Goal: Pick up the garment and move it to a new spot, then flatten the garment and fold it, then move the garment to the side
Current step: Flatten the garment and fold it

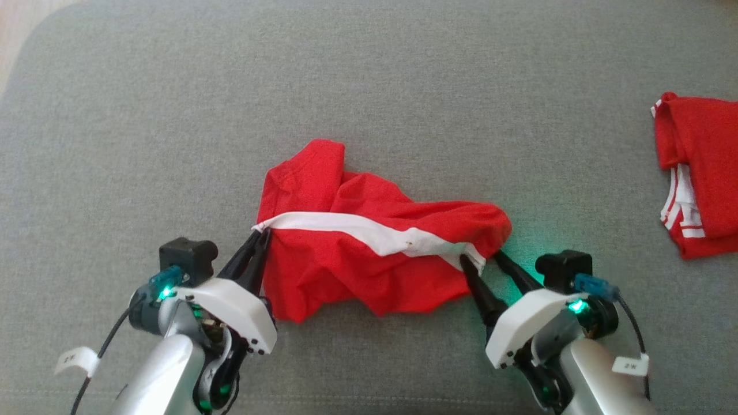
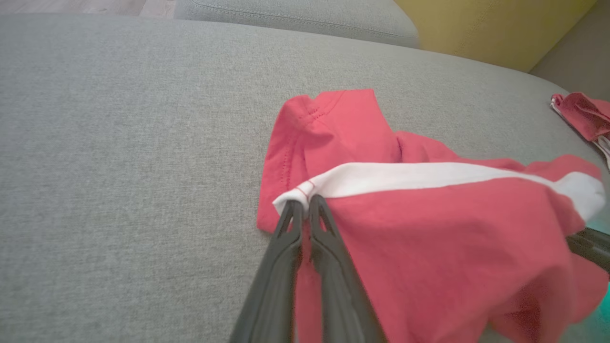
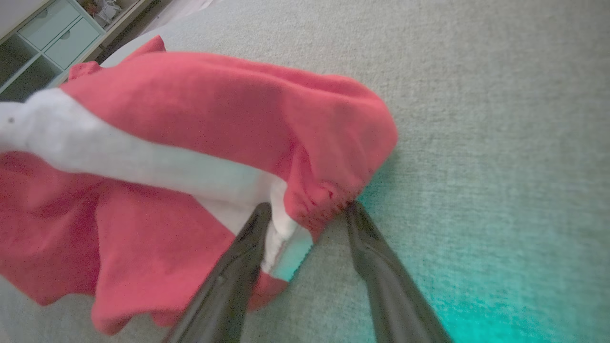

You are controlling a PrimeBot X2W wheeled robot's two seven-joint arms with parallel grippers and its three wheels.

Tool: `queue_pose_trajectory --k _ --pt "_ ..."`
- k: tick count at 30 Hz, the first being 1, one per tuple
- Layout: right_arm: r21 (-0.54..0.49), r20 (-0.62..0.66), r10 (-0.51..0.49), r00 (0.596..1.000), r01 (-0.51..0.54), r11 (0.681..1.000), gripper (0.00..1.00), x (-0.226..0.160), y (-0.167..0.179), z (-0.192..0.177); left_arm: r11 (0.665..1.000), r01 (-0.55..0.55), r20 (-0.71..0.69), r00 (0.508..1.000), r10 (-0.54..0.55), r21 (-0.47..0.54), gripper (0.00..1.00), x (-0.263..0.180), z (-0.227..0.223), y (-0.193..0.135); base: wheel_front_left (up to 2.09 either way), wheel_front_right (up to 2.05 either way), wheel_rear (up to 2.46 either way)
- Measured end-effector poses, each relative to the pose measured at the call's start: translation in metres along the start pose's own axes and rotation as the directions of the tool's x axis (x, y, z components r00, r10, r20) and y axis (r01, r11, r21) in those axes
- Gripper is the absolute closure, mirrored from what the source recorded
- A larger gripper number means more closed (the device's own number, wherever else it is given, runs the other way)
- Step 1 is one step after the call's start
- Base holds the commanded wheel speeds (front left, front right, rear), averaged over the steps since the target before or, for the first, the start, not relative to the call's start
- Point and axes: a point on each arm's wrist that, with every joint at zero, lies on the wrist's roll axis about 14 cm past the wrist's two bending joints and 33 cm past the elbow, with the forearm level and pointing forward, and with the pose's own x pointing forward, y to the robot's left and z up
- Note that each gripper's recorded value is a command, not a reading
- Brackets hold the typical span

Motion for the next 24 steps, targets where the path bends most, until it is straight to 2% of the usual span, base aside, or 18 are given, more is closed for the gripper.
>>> queue_pose_trajectory --k 1,2,9,12,15,17,20,24 --pt "0.002 -0.005 0.005 1.000 -0.005 1.000 0.82 0.002 0.001 0.000 1.000 -0.002 0.002 1.000 0.002 0.000 1.00 0.000 0.000 0.001 0.00 0.00 0.00" --pt "0.006 -0.011 0.008 1.000 -0.008 1.000 1.00 0.003 0.001 0.000 1.000 -0.004 0.009 1.000 0.004 -0.001 1.00 0.000 0.001 0.001 0.00 0.00 0.00" --pt "0.008 0.044 -0.006 0.999 0.005 1.000 1.00 -0.002 -0.003 0.016 1.000 -0.018 0.138 0.990 0.015 0.020 1.00 -0.002 0.029 0.002 0.00 0.00 0.00" --pt "-0.038 0.149 -0.026 0.988 0.032 0.999 1.00 -0.014 -0.012 0.050 0.998 -0.024 0.229 0.973 0.012 0.051 1.00 -0.004 0.054 0.001 0.00 0.00 0.00" --pt "-0.091 0.293 -0.033 0.955 0.062 0.994 1.00 -0.032 -0.019 0.100 0.996 -0.010 0.324 0.946 -0.021 0.094 1.00 -0.008 0.082 -0.007 0.00 0.00 0.00" --pt "-0.115 0.367 -0.035 0.930 0.083 0.990 1.00 -0.046 -0.020 0.129 0.994 -0.005 0.408 0.912 -0.042 0.113 1.00 -0.012 0.110 -0.015 0.00 0.00 0.00" --pt "-0.159 0.469 -0.034 0.883 0.122 0.980 1.00 -0.070 -0.020 0.169 0.990 0.002 0.544 0.835 -0.080 0.143 1.00 -0.020 0.162 -0.027 0.00 0.00 0.00" --pt "-0.216 0.618 0.005 0.786 0.164 0.963 1.00 -0.109 -0.005 0.230 0.982 0.010 0.693 0.707 -0.140 0.188 1.00 -0.043 0.225 -0.049 0.00 0.00 0.00"
